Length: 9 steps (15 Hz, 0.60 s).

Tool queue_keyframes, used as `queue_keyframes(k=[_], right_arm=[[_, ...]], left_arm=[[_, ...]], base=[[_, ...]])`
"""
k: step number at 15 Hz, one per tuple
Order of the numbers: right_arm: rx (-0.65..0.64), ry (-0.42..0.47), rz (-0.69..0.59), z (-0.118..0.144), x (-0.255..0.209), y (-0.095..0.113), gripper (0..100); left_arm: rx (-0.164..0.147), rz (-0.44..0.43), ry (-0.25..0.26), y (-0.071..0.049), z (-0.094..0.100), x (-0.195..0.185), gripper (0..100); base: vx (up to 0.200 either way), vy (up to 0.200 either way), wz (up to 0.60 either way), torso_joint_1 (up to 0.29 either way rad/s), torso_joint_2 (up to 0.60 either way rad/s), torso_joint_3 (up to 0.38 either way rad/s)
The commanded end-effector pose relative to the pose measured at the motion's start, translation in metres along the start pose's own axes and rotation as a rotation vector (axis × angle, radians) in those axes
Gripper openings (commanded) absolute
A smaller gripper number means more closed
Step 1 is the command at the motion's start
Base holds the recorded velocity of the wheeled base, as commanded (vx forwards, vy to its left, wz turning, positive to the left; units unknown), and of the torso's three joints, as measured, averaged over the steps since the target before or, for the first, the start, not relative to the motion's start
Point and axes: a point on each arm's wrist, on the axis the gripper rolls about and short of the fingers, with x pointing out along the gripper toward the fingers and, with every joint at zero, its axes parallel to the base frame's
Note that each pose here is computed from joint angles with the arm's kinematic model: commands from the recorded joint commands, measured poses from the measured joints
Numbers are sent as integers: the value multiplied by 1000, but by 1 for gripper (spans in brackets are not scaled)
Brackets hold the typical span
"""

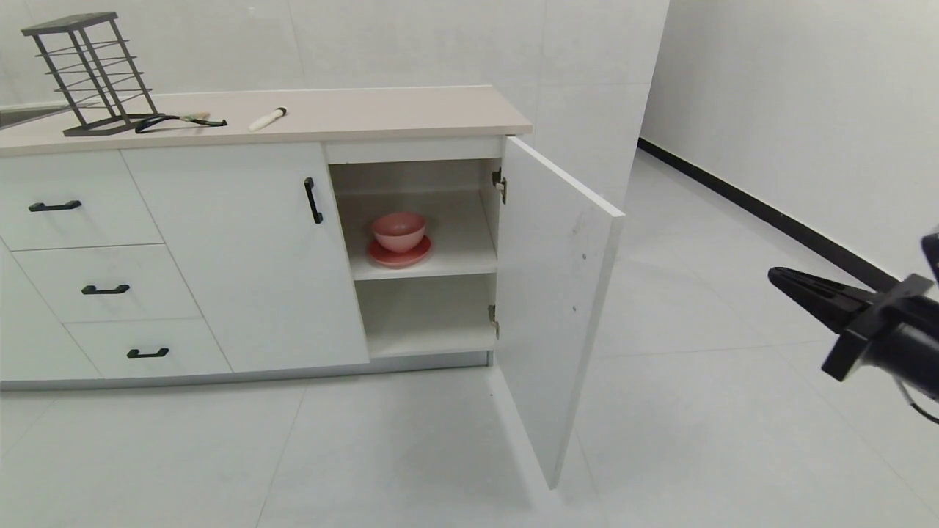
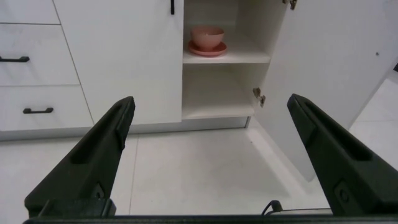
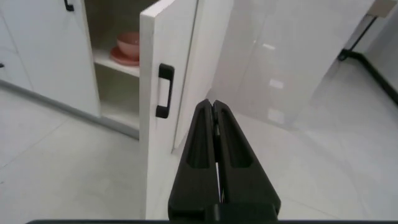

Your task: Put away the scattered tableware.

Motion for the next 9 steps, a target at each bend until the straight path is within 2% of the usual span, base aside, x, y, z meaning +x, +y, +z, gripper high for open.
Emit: queue_keyframes(k=[1, 4, 9], right_arm=[[33, 84, 52, -19, 29, 0, 0], [46, 103, 56, -25, 53, -7, 0], [55, 62, 77, -30, 104, -14, 0]], left_arm=[[-1, 0, 0, 0, 0, 0, 100], [-4, 2, 0, 0, 0, 0, 100], [-7, 2, 0, 0, 0, 0, 100]], base=[[0, 0, 0, 0, 0, 0], [200, 0, 0, 5, 4, 4], [0, 0, 0, 0, 0, 0]])
